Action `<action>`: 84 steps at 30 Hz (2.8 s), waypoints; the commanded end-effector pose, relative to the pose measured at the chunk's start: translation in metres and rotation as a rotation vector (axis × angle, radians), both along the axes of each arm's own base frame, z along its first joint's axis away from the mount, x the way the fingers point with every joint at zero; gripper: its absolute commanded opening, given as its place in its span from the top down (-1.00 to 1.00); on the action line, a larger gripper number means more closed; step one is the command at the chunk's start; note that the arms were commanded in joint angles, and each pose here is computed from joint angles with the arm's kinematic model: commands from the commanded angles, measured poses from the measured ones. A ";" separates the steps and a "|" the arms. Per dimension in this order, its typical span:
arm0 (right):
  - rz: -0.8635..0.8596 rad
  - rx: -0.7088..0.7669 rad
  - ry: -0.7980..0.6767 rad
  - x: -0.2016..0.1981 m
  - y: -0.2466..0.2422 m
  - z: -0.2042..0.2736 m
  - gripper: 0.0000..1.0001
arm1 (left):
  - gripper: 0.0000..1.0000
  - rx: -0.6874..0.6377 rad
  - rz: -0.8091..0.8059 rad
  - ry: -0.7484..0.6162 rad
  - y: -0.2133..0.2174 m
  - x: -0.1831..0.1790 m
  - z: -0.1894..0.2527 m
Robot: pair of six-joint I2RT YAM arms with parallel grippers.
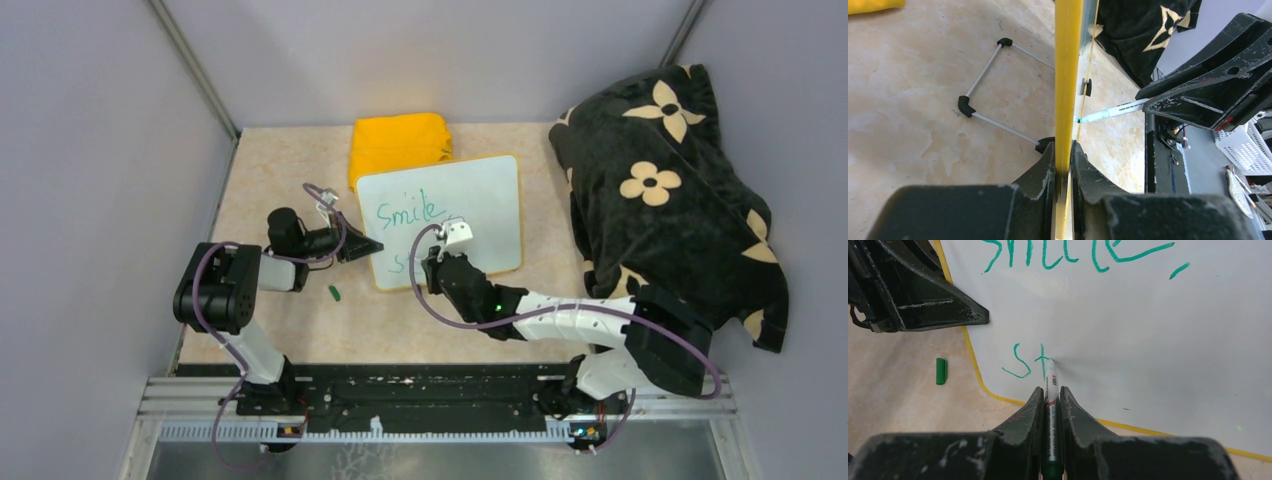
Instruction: Write a sentence on the whiteboard
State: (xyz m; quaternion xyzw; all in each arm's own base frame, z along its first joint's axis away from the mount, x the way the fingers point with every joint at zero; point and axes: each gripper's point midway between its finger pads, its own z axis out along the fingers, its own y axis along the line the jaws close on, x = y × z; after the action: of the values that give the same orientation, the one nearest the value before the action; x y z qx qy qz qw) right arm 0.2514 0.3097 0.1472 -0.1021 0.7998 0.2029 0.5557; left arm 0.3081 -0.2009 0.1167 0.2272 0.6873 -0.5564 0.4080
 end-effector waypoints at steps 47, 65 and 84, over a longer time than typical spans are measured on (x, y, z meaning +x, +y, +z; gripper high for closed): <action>-0.032 0.010 -0.025 0.013 -0.009 0.010 1.00 | 1.00 0.038 0.040 0.035 0.000 0.006 -0.016; -0.072 -0.039 0.019 0.000 -0.039 -0.017 1.00 | 1.00 0.040 0.041 0.039 0.000 0.006 -0.017; -0.094 -0.040 -0.055 0.027 -0.036 0.019 1.00 | 1.00 0.044 0.035 0.038 -0.002 0.005 -0.017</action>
State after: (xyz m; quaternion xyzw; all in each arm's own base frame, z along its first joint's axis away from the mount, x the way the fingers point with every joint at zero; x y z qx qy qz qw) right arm 0.2589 0.2799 0.1428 -0.1026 0.8068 0.1775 0.5542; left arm 0.3103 -0.2035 0.1164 0.2292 0.6890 -0.5533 0.4082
